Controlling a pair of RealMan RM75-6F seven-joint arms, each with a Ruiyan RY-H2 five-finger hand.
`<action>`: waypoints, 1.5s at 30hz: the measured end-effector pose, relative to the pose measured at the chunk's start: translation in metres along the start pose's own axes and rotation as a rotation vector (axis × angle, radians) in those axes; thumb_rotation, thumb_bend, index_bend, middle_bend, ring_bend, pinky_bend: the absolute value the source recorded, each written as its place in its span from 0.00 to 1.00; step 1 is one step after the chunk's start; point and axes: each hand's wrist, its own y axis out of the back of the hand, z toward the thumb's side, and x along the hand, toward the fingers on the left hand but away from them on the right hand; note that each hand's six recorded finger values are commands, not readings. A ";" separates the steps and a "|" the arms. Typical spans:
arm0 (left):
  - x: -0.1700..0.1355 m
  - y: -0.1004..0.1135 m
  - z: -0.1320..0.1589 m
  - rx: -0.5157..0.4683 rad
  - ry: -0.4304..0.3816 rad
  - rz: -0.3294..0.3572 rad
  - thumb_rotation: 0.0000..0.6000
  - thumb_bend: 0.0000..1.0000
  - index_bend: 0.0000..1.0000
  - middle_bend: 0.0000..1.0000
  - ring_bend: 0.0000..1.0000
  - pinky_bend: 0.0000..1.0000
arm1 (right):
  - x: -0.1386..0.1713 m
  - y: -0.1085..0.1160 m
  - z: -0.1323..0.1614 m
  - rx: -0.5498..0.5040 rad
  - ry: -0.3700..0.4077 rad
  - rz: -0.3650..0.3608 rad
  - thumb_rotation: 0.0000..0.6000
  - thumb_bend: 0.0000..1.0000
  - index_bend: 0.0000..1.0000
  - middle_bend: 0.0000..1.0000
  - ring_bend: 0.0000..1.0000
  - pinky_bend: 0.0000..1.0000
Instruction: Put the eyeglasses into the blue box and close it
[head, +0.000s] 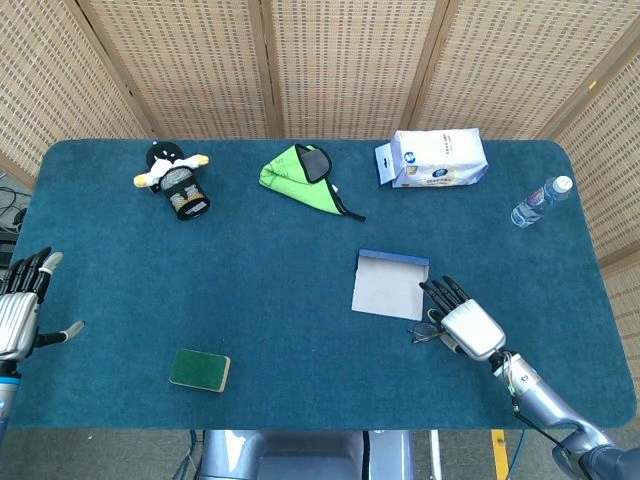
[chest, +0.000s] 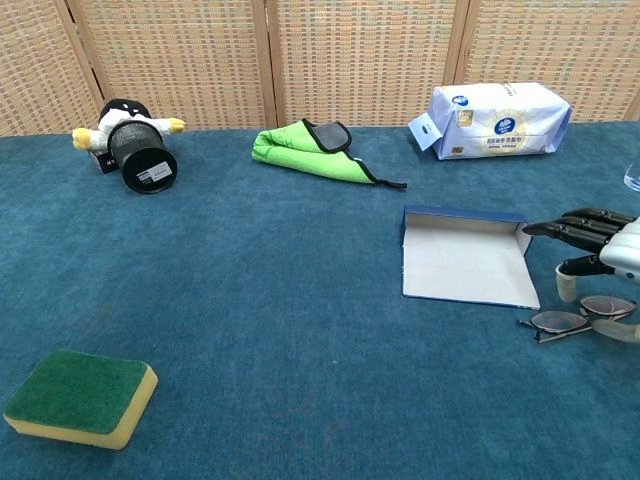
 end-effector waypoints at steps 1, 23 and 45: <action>0.000 0.000 0.000 0.000 0.001 0.000 1.00 0.00 0.00 0.00 0.00 0.00 | -0.001 -0.001 0.000 -0.002 -0.001 0.004 1.00 0.40 0.45 0.02 0.00 0.00; 0.002 -0.001 -0.001 0.002 0.007 -0.004 1.00 0.00 0.00 0.00 0.00 0.00 | -0.007 -0.004 0.003 -0.012 0.007 -0.001 1.00 0.47 0.50 0.05 0.00 0.01; 0.003 -0.003 0.000 0.000 0.005 -0.014 1.00 0.00 0.00 0.00 0.00 0.00 | -0.007 -0.003 0.000 -0.013 -0.006 -0.023 1.00 0.47 0.61 0.10 0.00 0.04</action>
